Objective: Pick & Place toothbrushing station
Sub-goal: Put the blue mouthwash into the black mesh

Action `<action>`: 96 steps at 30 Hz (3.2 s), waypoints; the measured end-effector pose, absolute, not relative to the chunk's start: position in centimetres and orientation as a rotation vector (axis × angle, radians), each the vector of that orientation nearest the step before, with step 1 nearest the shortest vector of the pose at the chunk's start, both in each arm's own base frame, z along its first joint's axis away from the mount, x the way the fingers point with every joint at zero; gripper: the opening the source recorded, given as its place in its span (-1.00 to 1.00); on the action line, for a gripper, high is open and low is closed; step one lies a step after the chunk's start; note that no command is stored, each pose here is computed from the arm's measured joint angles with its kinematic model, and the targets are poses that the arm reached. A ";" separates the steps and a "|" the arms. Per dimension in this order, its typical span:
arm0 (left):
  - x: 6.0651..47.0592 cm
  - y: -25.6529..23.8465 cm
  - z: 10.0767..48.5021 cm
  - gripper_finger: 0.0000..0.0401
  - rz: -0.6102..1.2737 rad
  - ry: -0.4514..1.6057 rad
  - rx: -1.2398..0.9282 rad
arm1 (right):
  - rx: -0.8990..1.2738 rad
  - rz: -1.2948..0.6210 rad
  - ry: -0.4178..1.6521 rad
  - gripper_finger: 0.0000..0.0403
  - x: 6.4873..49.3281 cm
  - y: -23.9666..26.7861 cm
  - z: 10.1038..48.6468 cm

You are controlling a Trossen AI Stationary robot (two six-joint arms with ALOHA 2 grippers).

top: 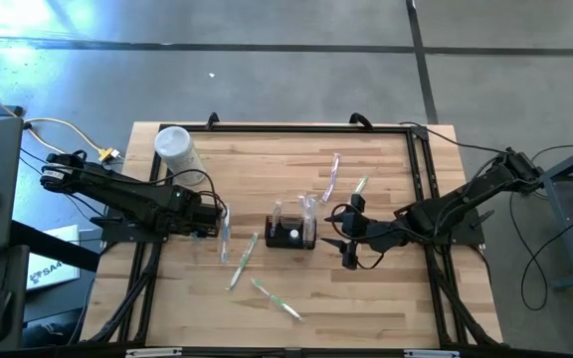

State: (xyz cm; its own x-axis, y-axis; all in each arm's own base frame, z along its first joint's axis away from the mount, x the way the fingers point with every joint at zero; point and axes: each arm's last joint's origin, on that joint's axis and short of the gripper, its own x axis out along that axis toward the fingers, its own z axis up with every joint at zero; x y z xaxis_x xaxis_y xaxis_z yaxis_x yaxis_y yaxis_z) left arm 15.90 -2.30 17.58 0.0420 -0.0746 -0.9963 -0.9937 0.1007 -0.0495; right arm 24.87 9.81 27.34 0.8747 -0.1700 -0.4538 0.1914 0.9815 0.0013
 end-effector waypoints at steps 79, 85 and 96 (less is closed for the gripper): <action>38.2 -3.3 33.4 -0.61 0.349 1.202 -0.648 | 0.088 -0.238 0.502 0.17 22.1 12.0 27.2; 39.2 -3.5 32.6 -0.61 0.324 1.183 -0.623 | 0.089 -0.230 0.499 0.17 21.4 12.6 27.3; 40.1 -3.6 30.5 -0.61 0.346 1.267 -0.609 | 0.072 -0.243 0.493 0.17 21.2 12.8 27.3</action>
State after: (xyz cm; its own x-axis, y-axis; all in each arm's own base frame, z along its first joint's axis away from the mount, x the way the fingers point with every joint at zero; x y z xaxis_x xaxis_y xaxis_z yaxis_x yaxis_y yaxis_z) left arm 40.08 -3.59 30.46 0.2783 -0.0862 -0.9566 -0.5600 0.7946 -0.2345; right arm 21.20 12.81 27.27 0.8527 -0.2134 -0.4768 0.2481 0.9687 0.0102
